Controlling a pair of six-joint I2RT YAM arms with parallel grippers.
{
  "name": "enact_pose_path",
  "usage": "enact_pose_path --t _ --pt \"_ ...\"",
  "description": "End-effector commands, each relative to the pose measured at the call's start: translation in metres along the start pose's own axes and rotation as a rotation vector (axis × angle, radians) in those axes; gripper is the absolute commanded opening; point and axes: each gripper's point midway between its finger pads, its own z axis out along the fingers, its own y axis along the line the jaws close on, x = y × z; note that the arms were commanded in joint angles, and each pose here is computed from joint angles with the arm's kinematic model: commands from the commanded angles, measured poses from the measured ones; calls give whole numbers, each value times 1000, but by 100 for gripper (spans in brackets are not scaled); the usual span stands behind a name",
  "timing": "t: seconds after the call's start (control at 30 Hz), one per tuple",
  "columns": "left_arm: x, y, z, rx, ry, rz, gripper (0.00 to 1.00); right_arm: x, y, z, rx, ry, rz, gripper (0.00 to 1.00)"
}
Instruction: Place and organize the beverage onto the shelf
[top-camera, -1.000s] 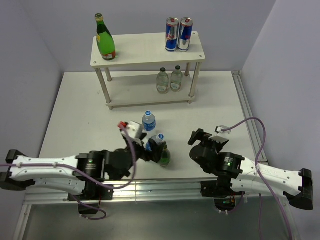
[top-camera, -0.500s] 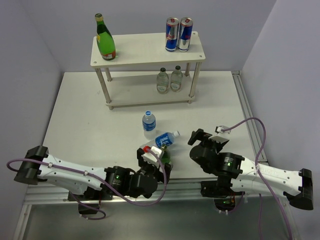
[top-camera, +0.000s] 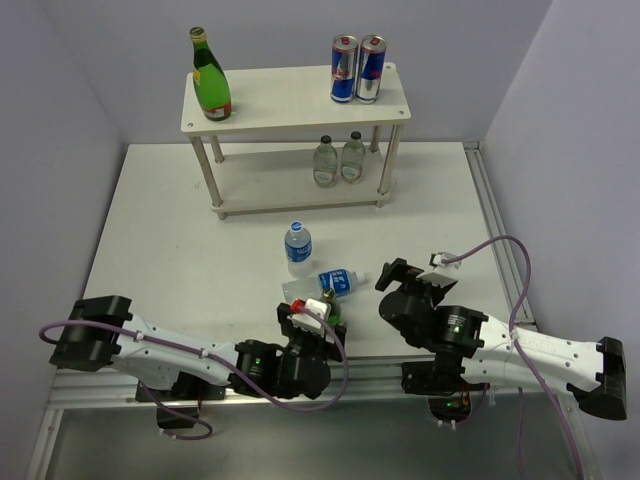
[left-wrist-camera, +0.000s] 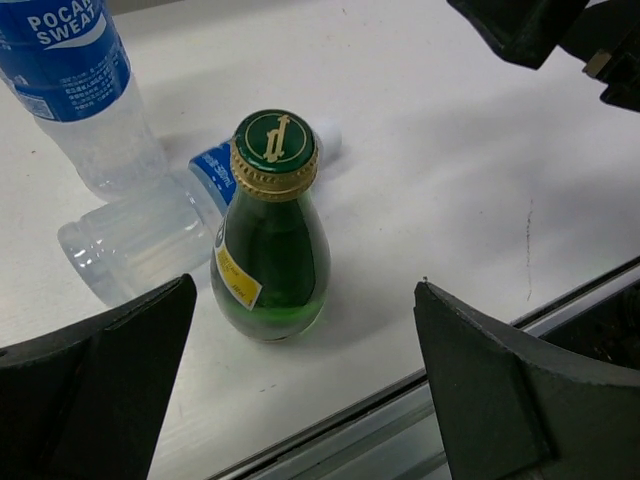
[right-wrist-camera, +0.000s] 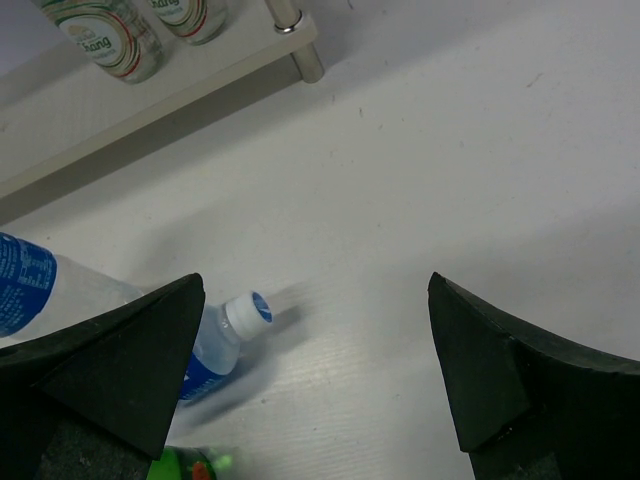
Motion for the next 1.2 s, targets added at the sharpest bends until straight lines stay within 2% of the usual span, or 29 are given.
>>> enact_pose_path --t 0.0,0.33,0.47,0.6,0.67,0.7,0.77,0.87,0.9,0.93,0.97,1.17 --pt "-28 -22 8 20 -64 -89 97 -3 2 1 2 -25 25 100" --pt "-39 -15 44 -11 -99 -70 95 -3 3 0 -10 -21 37 100" --pt "-37 -11 58 -37 -102 -72 90 -3 3 0 -15 -20 35 100" --pt "-34 -9 67 -48 -95 -74 79 -2 5 0 -25 -19 36 100" --pt "-31 -6 72 -65 -94 -71 70 -2 5 0 -26 -18 33 100" --pt "-30 -8 72 -58 -89 -71 56 -2 5 0 -27 -16 31 100" --pt "-27 -7 77 -66 -83 -72 40 -2 5 0 -28 -17 31 100" --pt "-22 -9 79 -69 -66 -58 23 -1 5 0 -30 -15 33 100" --pt "-20 -10 80 -70 -61 -52 10 -1 6 0 -31 -15 34 100" --pt "-18 -7 80 -81 -52 -38 4 0 5 0 -30 -15 27 100" --pt "-18 -8 80 -81 -48 -49 0 0 5 1 -30 -15 27 100" --pt "-29 -4 73 -123 -37 -34 0 0 6 1 -27 -13 27 100"
